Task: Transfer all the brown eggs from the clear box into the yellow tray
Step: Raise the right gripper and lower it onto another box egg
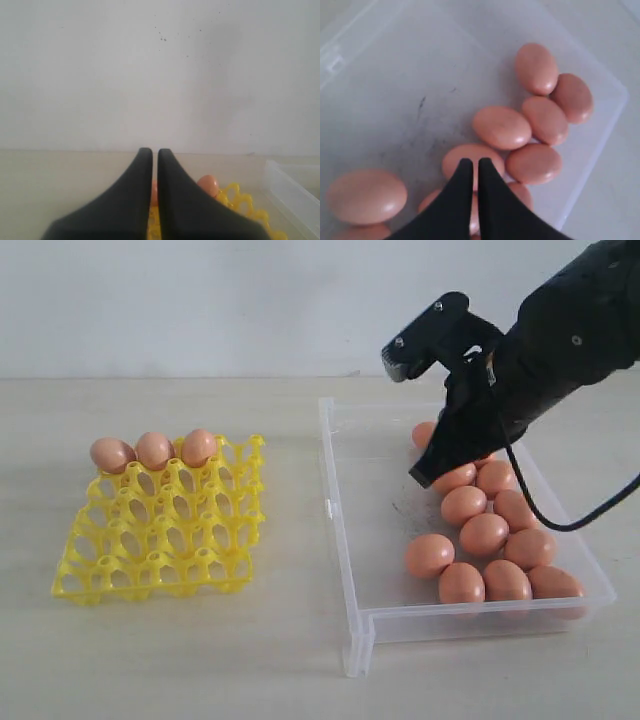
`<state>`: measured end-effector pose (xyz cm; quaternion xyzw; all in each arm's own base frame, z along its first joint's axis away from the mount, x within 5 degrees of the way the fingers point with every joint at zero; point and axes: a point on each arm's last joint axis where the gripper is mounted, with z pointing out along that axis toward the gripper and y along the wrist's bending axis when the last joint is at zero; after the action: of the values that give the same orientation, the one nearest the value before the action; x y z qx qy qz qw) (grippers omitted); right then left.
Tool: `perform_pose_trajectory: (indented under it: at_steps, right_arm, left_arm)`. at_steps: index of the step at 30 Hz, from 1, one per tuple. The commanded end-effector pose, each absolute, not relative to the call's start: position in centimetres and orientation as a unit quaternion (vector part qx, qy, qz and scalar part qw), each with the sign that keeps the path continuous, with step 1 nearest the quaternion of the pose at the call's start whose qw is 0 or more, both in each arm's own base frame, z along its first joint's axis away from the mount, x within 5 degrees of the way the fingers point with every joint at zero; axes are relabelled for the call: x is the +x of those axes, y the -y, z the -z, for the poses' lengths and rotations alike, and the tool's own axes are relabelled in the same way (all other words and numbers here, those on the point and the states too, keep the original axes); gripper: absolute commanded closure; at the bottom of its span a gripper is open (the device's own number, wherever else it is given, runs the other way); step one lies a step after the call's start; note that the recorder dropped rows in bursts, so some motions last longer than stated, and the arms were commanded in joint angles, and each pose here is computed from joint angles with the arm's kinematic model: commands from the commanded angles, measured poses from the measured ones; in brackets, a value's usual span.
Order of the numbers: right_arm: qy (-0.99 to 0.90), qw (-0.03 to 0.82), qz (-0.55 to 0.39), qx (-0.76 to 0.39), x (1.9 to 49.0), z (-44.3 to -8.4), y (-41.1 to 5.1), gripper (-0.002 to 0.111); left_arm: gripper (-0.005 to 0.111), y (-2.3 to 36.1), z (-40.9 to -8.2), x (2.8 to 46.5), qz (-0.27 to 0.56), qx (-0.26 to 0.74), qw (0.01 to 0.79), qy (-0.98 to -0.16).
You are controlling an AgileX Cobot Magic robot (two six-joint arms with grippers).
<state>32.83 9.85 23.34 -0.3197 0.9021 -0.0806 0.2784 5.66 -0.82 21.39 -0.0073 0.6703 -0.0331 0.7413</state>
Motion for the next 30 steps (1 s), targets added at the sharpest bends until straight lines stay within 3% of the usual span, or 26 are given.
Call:
perform_pose_trajectory:
  at_steps: [1, 4, 6, 15, 25, 27, 30]
  right_arm:
    - [-0.854, 0.166, 0.048, -0.491, 31.1, -22.6, -10.0, 0.108]
    - [-0.784, 0.084, 0.021, -0.615, 29.6, -22.4, -9.9, 0.108]
    - [-0.755, 0.078, 0.033, -0.65, 29.6, -22.4, -9.7, 0.108]
    - [-0.736, 0.22, 0.083, -0.635, 32.1, -23.2, -10.7, 0.108]
    - [-0.693, 0.146, 0.054, -0.703, 31.9, -20.6, -10.9, 0.107]
    - [-0.7, 0.139, 0.041, -0.7, 32.0, -19.8, -11.1, 0.1]
    - [-0.703, 0.127, 0.032, -0.699, 32.2, -18.7, -11.2, 0.077]
  left_arm:
    - [0.103, 0.9, -21.5, 5.6, 0.036, 0.0, 0.743, -0.669]
    - [0.103, 0.9, -21.5, 5.6, 0.036, 0.0, 0.743, -0.669]
    - [0.103, 0.9, -21.5, 5.6, 0.036, 0.0, 0.743, -0.669]
    - [0.103, 0.9, -21.5, 5.6, 0.035, 0.001, 0.743, -0.669]
    - [0.103, 1.0, -21.5, 5.6, 0.035, 0.005, 0.743, -0.668]
    - [0.103, 1.0, -21.5, 5.6, 0.037, 0.007, 0.743, -0.668]
    - [0.103, 1.0, -21.5, 5.6, 0.033, 0.011, 0.742, -0.669]
